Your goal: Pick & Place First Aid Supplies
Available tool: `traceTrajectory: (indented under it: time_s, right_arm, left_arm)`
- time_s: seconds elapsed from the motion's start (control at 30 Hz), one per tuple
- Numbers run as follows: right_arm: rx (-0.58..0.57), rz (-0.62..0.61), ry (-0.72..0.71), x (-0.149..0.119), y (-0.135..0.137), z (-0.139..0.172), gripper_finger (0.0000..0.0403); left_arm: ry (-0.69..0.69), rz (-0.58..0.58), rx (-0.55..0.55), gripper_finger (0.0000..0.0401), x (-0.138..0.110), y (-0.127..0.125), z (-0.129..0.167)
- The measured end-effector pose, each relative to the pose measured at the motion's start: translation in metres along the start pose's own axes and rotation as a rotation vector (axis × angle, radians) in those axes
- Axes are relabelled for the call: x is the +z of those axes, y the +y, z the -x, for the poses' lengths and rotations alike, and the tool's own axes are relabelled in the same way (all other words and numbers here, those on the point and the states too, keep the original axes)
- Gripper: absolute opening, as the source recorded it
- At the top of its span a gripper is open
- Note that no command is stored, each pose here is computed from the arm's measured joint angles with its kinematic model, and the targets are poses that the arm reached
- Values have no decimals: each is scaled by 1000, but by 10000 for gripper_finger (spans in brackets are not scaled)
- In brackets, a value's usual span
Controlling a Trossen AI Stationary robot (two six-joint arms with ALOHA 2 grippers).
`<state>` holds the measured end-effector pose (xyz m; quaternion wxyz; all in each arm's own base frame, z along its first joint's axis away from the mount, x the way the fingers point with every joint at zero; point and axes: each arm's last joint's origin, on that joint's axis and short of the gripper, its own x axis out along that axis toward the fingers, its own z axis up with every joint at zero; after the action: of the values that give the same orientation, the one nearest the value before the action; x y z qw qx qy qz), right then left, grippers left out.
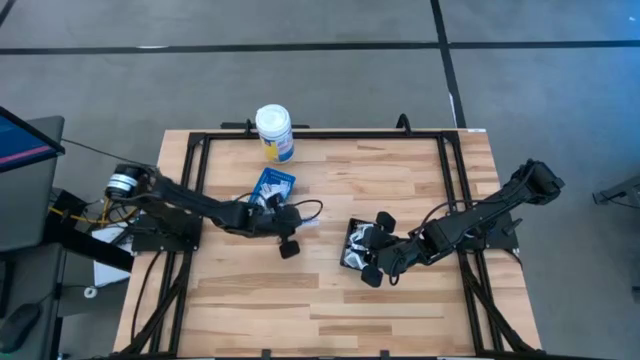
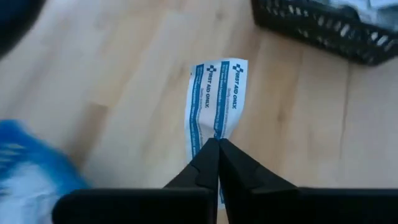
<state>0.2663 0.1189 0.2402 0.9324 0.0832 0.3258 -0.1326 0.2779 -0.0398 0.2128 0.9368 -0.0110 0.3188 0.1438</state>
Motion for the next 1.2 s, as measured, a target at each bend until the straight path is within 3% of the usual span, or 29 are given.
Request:
traceTrajectory:
  time_s: [0.13, 0.27, 0.4, 0.53, 0.73, 0.97, 1.2]
  right_arm:
    - [-2, 0, -1, 0, 0, 0, 92]
    - [-4, 0, -3, 0, 0, 0, 92]
    - [-6, 0, -4, 0, 0, 0, 92]
    - [-7, 1, -3, 0, 0, 0, 92]
    - [-7, 0, -4, 0, 0, 0, 92]
    - [-4, 4, 0, 0, 0, 0, 92]
    - [-7, 1, -2, 0, -1, 0, 92]
  left_arm:
    - [-32, -4, 135, 7, 0, 7, 23]
    - [-43, 120, 295, 7, -11, 28, 42]
    - [-34, 209, 349, 19, -29, 51, 49]
    - [26, 256, 305, 42, -45, 66, 47]
    - [41, 286, 302, 80, -49, 74, 44]
    - [-68, 313, 238, 86, -40, 69, 56]
    - [-151, 308, 67, 87, -33, 63, 80]
